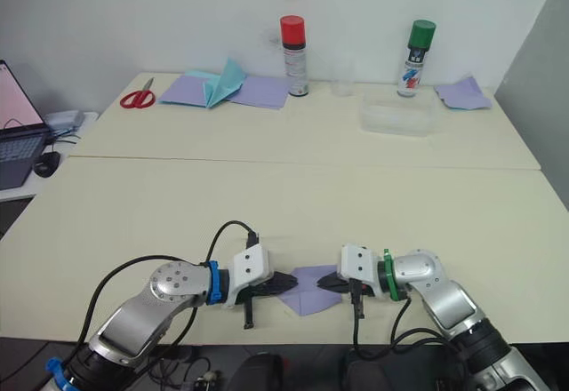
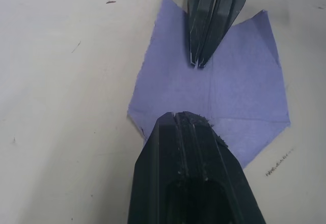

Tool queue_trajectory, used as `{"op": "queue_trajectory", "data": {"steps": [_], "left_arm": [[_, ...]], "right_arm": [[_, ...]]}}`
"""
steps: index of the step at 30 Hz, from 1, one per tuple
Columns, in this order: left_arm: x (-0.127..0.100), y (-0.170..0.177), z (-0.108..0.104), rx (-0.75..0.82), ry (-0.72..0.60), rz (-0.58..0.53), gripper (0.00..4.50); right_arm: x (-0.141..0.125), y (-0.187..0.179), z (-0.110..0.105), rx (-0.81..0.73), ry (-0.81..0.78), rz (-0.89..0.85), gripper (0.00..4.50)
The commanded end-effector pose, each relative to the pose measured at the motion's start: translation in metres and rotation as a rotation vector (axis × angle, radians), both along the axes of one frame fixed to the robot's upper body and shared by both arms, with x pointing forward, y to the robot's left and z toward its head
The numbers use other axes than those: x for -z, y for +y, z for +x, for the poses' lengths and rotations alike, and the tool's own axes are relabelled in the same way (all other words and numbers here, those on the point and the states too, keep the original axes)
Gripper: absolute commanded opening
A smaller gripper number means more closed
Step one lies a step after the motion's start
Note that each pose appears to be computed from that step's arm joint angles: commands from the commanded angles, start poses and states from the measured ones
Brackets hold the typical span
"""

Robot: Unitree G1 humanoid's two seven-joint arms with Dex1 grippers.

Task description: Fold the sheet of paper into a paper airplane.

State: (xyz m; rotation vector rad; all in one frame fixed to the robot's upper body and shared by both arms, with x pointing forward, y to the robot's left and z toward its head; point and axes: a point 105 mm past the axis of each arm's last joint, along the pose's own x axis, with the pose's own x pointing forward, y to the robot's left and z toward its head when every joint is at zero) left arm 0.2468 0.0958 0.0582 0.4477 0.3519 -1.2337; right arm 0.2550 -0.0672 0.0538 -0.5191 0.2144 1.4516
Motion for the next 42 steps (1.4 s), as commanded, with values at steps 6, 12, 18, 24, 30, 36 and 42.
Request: {"op": "queue_trajectory", "data": {"steps": [6, 12, 18, 24, 30, 36, 42], "left_arm": [[-0.027, -0.011, 0.005, 0.037, 0.005, -0.156, 0.00], [-0.012, -0.020, -0.002, 0.065, 0.027, -0.116, 0.00], [0.010, -0.009, -0.007, 0.057, 0.056, -0.023, 0.00], [0.017, 0.009, -0.007, 0.005, 0.081, 0.006, 0.00], [0.018, 0.031, -0.011, -0.070, 0.106, 0.007, 0.00], [0.018, 0.051, -0.020, -0.114, 0.129, 0.033, 0.00], [0.002, 0.061, -0.018, -0.120, 0.086, 0.017, 0.00]], "right_arm": [[0.016, -0.008, 0.005, 0.035, 0.014, -0.073, 0.07], [0.016, -0.008, 0.007, 0.040, 0.013, -0.074, 0.07], [0.016, -0.009, 0.006, 0.051, 0.017, -0.074, 0.07], [0.015, -0.008, 0.005, 0.044, 0.016, -0.074, 0.07], [0.017, -0.007, 0.005, 0.034, 0.017, -0.081, 0.07], [0.017, -0.006, 0.005, 0.024, 0.016, -0.084, 0.07], [0.018, -0.005, 0.006, 0.016, 0.013, -0.085, 0.07]]}}
